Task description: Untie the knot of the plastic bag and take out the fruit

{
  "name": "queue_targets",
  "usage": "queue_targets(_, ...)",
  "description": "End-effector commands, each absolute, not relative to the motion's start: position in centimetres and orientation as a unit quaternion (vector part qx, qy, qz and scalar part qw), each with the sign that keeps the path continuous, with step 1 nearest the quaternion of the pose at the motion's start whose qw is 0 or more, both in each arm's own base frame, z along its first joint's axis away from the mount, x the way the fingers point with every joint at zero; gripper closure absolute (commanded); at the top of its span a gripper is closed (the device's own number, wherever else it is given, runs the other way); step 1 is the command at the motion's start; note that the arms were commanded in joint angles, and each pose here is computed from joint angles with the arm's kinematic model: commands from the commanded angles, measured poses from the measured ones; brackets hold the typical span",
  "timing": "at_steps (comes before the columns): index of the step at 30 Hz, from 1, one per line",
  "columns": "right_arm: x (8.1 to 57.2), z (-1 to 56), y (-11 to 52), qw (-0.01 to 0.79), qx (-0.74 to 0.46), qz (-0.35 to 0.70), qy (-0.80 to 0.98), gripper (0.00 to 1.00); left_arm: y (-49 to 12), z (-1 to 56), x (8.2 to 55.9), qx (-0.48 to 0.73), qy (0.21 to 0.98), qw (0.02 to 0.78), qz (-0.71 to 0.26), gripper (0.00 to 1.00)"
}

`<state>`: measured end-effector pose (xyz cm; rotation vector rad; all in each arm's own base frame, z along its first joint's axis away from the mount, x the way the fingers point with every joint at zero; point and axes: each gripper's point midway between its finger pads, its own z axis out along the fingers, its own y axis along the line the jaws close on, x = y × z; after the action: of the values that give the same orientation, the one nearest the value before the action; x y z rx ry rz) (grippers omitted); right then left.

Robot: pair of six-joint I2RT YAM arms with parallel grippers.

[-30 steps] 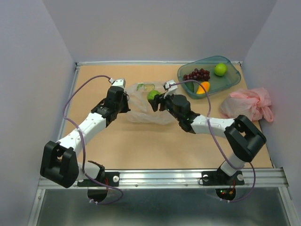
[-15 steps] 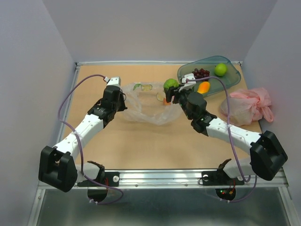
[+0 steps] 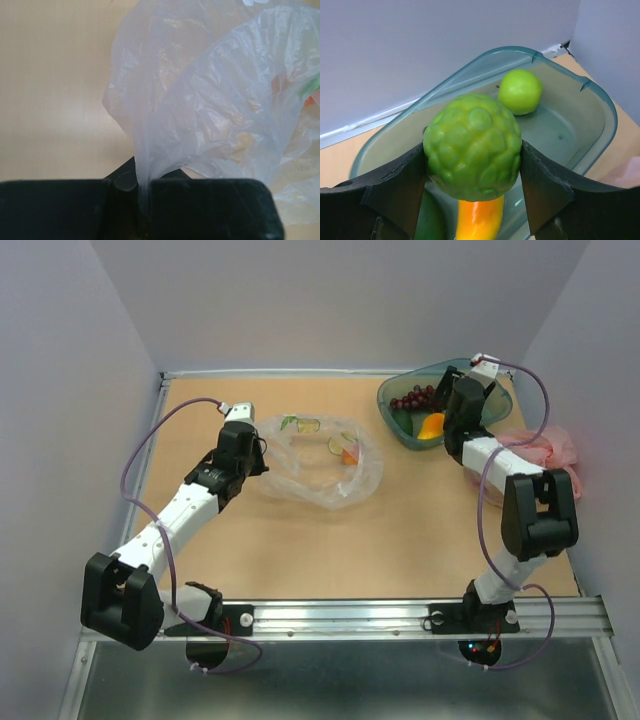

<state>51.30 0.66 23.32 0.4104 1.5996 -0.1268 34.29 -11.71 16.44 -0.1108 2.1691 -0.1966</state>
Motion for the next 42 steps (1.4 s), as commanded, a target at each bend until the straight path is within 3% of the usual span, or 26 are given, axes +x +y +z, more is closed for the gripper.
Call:
queue_targets(1, 54.8, 23.4, -1.6, 0.674, 0.219, -0.063, 0.702, 0.75, -11.5, 17.7, 34.3, -0.044, 0.872, 0.481, -0.083, 1.0)
queue_targets(5, 56.7, 21.4, -3.6, 0.653, 0.236, -0.086, 0.715, 0.56, -11.5, 17.5, 34.3, -0.043, 0.873, 0.479, -0.083, 1.0)
queue_targets(7, 57.2, 19.6, -4.6, 0.631, 0.252, -0.107, 0.726, 0.17, -11.6, 17.5, 34.3, -0.042, 0.873, 0.479, -0.085, 1.0)
queue_targets(9, 57.3, 18.3, -4.9, 0.614, 0.26, -0.122, 0.735, 0.01, -11.6, 17.5, 34.3, -0.042, 0.873, 0.479, -0.085, 1.0)
queue_targets(17, 55.2, 20.5, -1.3, 0.617, 0.193, -0.049, 0.762, 0.0, -11.9, 17.2, 34.4, -0.037, 0.875, 0.474, -0.09, 1.0)
queue_targets(23, 51.1, 22.4, 9.2, 0.616, 0.042, 0.058, 0.785, 0.0, -12.1, 16.4, 34.5, -0.036, 0.881, 0.463, -0.087, 1.0)
queue_targets(27, 45.6, 24.3, 18.8, 0.597, -0.06, 0.203, 0.774, 0.0, -12.0, 15.9, 34.5, -0.035, 0.885, 0.457, -0.084, 1.0)
queue_targets(32, 41.4, 22.7, 24.0, 0.552, -0.112, 0.276, 0.778, 0.0, -12.2, 15.5, 34.5, -0.034, 0.887, 0.452, -0.086, 1.0)
queue_targets(39, 40.5, 16.5, 24.5, 0.498, -0.113, 0.264, 0.818, 0.0, -12.2, 14.8, 34.5, -0.033, 0.892, 0.444, -0.083, 1.0)
queue_targets(42, 40.5, 13.7, 24.4, 0.475, -0.11, 0.253, 0.835, 0.07, -12.4, 14.4, 34.5, -0.029, 0.895, 0.437, -0.085, 1.0)
